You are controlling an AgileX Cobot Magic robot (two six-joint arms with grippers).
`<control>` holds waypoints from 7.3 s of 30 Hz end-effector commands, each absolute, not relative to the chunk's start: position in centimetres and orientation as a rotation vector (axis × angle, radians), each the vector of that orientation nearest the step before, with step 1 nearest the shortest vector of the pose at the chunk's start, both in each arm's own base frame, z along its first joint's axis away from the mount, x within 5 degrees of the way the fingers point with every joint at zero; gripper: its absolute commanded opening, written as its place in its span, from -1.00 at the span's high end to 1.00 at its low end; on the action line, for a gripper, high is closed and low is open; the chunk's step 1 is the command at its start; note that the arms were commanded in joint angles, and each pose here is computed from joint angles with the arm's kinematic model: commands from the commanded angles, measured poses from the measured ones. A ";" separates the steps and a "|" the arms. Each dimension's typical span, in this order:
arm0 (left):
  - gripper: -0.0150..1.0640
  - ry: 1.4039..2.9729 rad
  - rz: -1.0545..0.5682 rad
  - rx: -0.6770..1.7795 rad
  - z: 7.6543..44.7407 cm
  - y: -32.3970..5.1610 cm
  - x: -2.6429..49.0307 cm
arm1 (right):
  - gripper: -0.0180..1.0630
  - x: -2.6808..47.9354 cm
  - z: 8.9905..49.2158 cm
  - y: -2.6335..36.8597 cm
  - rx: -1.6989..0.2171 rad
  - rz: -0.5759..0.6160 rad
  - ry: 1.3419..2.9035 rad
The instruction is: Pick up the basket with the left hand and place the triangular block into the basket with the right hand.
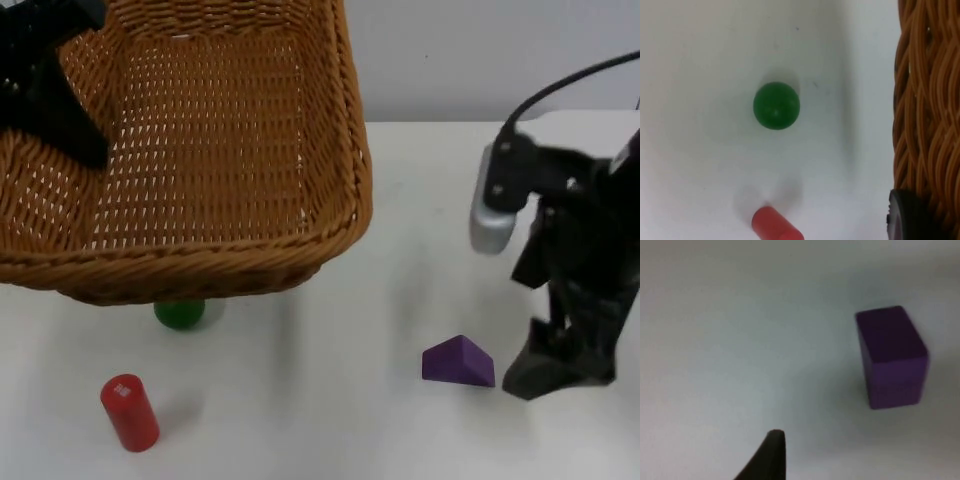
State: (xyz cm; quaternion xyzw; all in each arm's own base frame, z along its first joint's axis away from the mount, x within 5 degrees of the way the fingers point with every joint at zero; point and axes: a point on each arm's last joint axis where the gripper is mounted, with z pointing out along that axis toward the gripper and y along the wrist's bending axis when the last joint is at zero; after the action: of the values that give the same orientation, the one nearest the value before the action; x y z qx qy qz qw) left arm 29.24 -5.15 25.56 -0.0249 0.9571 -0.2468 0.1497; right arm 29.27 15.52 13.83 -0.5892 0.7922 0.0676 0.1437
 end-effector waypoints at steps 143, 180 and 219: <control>0.98 2.836 -0.925 0.007 20.0 -16.5 31.3 | 0.97 30.6 26.4 22.0 -0.797 0.110 2.342; 0.98 2.847 -0.909 0.029 20.0 -16.5 31.3 | -0.96 27.3 41.3 12.3 -0.417 0.171 1.869; 0.98 2.883 -0.781 0.039 11.7 -19.8 33.5 | -0.96 24.0 43.1 0.4 -0.141 0.105 1.987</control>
State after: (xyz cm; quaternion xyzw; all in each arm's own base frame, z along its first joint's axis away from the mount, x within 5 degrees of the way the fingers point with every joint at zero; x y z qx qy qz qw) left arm 33.04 -19.24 11.27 0.0238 0.9664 -0.2483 0.0629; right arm 24.30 0.33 42.94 -0.0558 0.8378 0.0434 0.5414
